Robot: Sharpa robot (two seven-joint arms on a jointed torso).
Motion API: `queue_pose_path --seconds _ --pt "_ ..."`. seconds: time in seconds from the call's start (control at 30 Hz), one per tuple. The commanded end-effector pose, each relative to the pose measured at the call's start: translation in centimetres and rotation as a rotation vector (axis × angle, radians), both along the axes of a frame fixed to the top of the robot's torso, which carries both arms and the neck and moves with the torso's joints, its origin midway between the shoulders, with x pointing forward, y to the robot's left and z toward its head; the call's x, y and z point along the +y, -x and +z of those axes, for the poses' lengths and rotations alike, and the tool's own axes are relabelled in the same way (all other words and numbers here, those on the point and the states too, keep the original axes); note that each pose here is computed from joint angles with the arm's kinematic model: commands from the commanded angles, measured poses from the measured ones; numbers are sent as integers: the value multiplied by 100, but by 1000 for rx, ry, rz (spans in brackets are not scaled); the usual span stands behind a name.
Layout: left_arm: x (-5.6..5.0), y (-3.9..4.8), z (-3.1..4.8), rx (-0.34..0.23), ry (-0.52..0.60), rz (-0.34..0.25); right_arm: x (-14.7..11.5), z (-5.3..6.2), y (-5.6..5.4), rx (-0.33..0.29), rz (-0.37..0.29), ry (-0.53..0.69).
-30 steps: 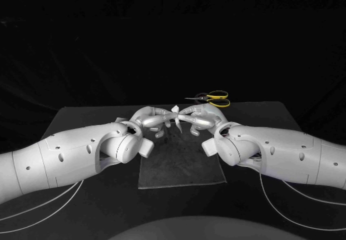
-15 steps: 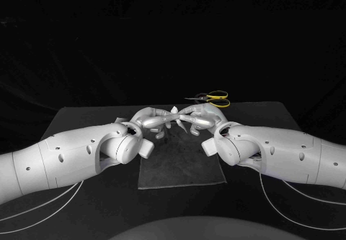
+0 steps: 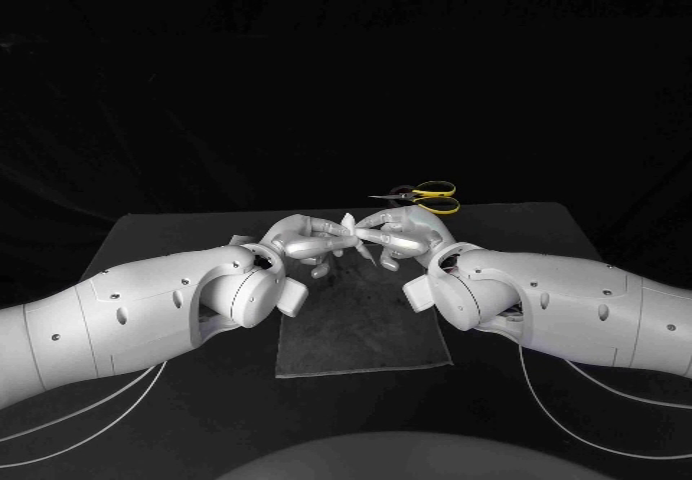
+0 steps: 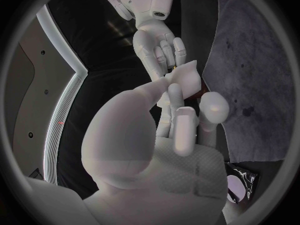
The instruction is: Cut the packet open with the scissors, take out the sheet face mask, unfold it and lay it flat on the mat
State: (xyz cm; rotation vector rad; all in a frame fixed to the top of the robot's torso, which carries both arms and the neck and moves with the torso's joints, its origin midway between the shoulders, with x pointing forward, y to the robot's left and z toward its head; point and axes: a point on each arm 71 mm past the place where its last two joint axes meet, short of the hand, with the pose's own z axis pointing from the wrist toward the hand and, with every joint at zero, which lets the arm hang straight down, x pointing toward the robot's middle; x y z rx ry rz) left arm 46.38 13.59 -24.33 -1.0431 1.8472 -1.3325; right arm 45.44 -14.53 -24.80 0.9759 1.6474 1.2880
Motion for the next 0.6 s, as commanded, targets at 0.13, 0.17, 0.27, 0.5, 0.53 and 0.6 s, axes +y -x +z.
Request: queue_pose_path --seconds 0.13,0.17,0.27,0.5,0.53,0.6 --pt "-70 17 38 -17 38 -38 37 -3 18 7 30 1" --pt "-68 16 38 -17 39 -36 38 -3 19 7 31 1" --pt "-65 13 38 -17 40 -33 39 -3 20 8 33 1" --pt "-49 4 37 -15 47 -20 27 -3 17 6 30 2" --pt "-46 3 36 -13 49 -18 23 -2 16 5 28 3" --pt "-42 1 35 -11 52 -14 11 0 12 1 24 3"
